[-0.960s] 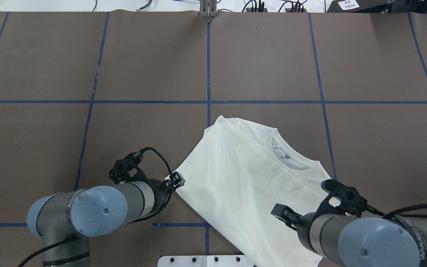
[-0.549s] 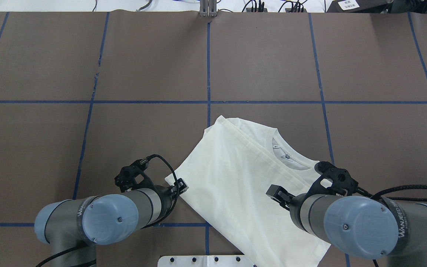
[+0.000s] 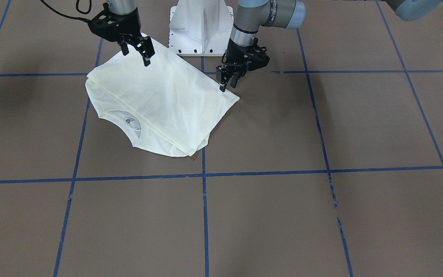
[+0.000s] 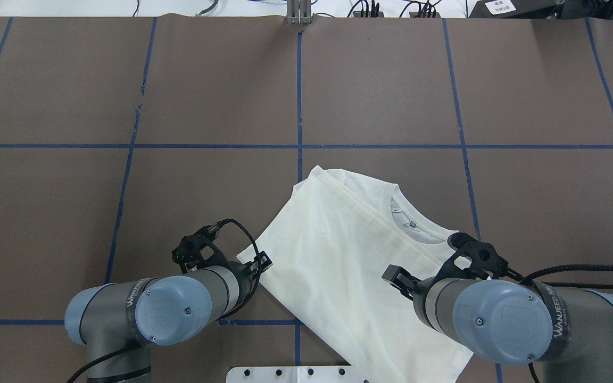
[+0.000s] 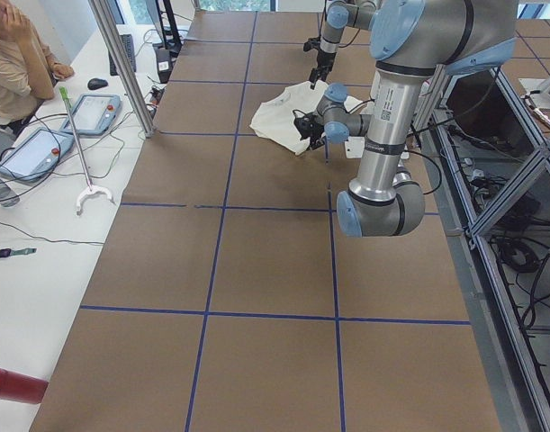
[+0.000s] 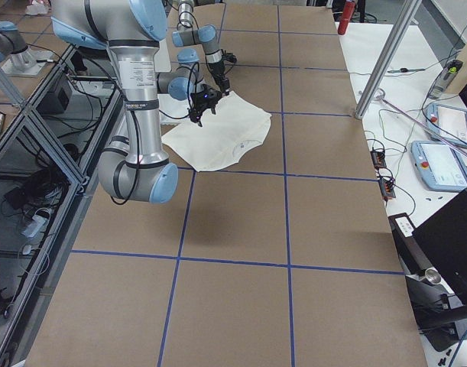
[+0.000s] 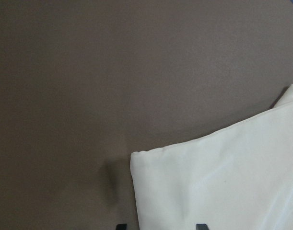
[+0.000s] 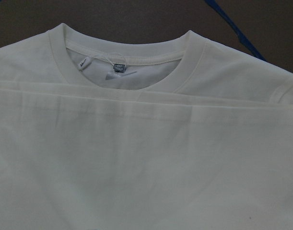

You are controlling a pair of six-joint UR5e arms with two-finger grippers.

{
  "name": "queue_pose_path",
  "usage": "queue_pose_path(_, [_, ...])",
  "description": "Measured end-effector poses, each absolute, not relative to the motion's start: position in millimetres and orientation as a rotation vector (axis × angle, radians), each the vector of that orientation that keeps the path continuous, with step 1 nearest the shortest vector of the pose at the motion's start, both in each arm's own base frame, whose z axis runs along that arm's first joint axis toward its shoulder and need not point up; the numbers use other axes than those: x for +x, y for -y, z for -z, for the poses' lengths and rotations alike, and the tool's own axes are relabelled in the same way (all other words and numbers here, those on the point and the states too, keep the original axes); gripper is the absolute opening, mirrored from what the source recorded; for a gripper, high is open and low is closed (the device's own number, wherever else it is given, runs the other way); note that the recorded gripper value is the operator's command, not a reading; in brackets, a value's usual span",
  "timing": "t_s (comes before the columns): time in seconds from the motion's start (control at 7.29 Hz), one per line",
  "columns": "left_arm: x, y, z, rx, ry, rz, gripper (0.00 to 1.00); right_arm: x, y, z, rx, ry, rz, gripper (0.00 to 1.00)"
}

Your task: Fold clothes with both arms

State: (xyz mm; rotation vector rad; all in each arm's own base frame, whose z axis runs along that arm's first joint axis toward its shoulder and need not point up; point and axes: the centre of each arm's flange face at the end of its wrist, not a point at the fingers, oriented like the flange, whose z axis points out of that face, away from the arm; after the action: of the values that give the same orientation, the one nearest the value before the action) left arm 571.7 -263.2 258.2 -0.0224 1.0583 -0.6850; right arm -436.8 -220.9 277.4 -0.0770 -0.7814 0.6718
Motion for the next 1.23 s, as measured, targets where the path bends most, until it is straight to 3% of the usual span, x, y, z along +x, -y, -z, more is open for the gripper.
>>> queue_pose_path(0.14, [577, 265, -261, -0.017, -1.049, 0.688, 0.38, -442, 222, -280, -0.078, 0.787, -0.673, 1.00])
queue_pose_path(0.27, [581, 268, -263, -0.003, -1.043, 0.696, 0.00, -452, 225, -283, -0.082, 0.809, -0.677, 1.00])
queue_pose_path(0.69, [568, 303, -263, 0.095, -1.035, 0.682, 0.00, -465, 229, -292, -0.085, 0.838, -0.680, 1.00])
queue_pose_path(1.23, [532, 438, -295, 0.296, -0.990, 0.702, 0.00, -468, 229, -293, -0.080, 0.842, -0.681, 1.00])
